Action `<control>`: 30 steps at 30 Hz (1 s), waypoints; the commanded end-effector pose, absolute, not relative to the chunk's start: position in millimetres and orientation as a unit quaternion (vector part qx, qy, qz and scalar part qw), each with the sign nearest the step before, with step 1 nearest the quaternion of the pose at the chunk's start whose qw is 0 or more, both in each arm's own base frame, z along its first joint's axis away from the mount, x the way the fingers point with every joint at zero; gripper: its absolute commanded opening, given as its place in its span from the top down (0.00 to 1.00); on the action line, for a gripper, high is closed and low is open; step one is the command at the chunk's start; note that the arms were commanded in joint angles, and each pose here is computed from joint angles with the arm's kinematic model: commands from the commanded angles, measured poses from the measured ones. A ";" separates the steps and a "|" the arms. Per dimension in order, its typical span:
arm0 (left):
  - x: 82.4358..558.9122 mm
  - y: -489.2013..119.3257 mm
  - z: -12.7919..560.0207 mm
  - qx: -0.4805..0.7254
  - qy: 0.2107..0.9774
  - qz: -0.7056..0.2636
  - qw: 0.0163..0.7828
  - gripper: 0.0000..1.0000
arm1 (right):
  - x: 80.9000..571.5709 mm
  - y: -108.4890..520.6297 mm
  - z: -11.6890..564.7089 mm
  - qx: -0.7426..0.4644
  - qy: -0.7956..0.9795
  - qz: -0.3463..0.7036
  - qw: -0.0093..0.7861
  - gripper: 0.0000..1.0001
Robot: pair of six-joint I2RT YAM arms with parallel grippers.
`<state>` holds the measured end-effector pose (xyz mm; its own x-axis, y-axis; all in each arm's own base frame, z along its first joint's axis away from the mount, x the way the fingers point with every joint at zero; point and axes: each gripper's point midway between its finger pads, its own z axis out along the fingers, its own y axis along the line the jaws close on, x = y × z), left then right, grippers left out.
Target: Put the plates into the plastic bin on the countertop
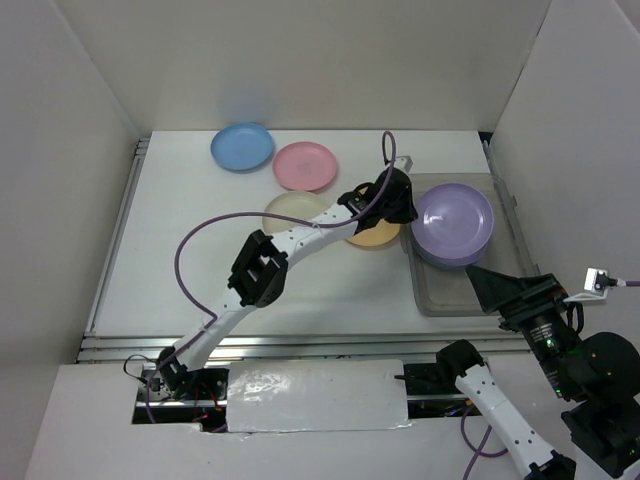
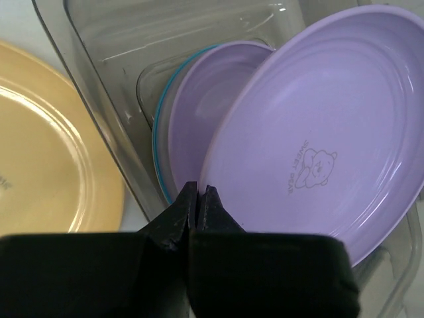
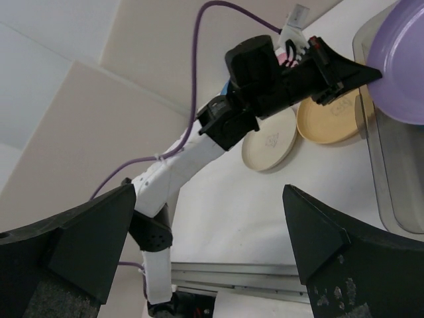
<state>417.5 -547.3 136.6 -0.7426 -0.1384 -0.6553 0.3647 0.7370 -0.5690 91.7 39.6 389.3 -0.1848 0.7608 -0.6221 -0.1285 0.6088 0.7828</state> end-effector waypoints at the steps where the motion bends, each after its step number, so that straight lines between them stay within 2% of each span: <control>1: 436.0 -569.4 150.6 0.036 0.830 -0.401 0.386 1.00 | 87.1 40.4 395.4 0.219 0.674 0.372 0.599 0.00; 3: 439.5 -572.9 147.1 0.029 0.824 -0.408 0.391 0.94 | 83.6 37.9 396.8 0.219 0.673 0.369 0.603 0.00; 5: 441.9 -573.5 147.0 0.025 0.822 -0.409 0.395 0.82 | 80.5 36.2 398.0 0.218 0.671 0.368 0.606 0.00; 6: 442.6 -573.2 149.4 0.023 0.820 -0.411 0.398 0.64 | 78.1 36.4 399.3 0.213 0.671 0.370 0.606 0.00; 7: 442.9 -573.0 152.8 0.024 0.818 -0.412 0.401 0.57 | 76.5 36.2 399.9 0.210 0.671 0.369 0.608 0.00; 8: 442.8 -572.4 156.7 0.022 0.817 -0.411 0.404 0.44 | 76.2 36.3 400.2 0.208 0.673 0.367 0.608 0.00; 9: 438.8 -573.6 166.0 0.031 0.811 -0.416 0.409 0.01 | 76.1 36.5 400.1 0.206 0.674 0.366 0.608 0.00; 11: 433.4 -576.5 182.5 0.040 0.803 -0.423 0.418 0.01 | 78.1 38.3 398.8 0.203 0.675 0.365 0.608 0.00; 16: 396.5 -575.4 267.8 0.072 0.766 -0.434 0.469 0.01 | 83.7 46.4 397.4 0.194 0.675 0.375 0.605 0.00; 17: 396.5 -565.3 261.9 0.062 0.775 -0.407 0.479 0.01 | 86.2 49.0 394.3 0.193 0.678 0.376 0.602 0.00; 18: 391.1 -549.0 297.7 0.042 0.765 -0.404 0.499 0.01 | 87.9 50.2 396.3 0.191 0.674 0.379 0.605 0.00; 19: 395.6 -531.2 302.1 0.013 0.775 -0.382 0.503 0.01 | 89.2 52.3 395.5 0.188 0.674 0.382 0.604 0.00; 23: 422.4 -415.7 268.7 -0.128 0.842 -0.262 0.454 0.01 | 113.7 62.5 368.3 0.172 0.704 0.354 0.591 0.00; 26: 421.5 -283.7 210.7 -0.248 0.869 -0.133 0.407 0.01 | 133.7 73.8 345.1 0.164 0.731 0.341 0.567 0.00; 28: 418.2 -242.7 187.1 -0.277 0.871 -0.116 0.388 0.01 | 142.0 82.1 343.2 0.160 0.729 0.354 0.563 0.00; 29: 406.7 -219.2 151.9 -0.277 0.884 -0.092 0.366 0.01 | 147.2 87.4 332.2 0.157 0.737 0.356 0.552 0.00; 30: 413.7 -192.9 153.3 -0.298 0.875 -0.098 0.368 0.01 | 148.6 94.8 335.4 0.144 0.732 0.373 0.552 0.00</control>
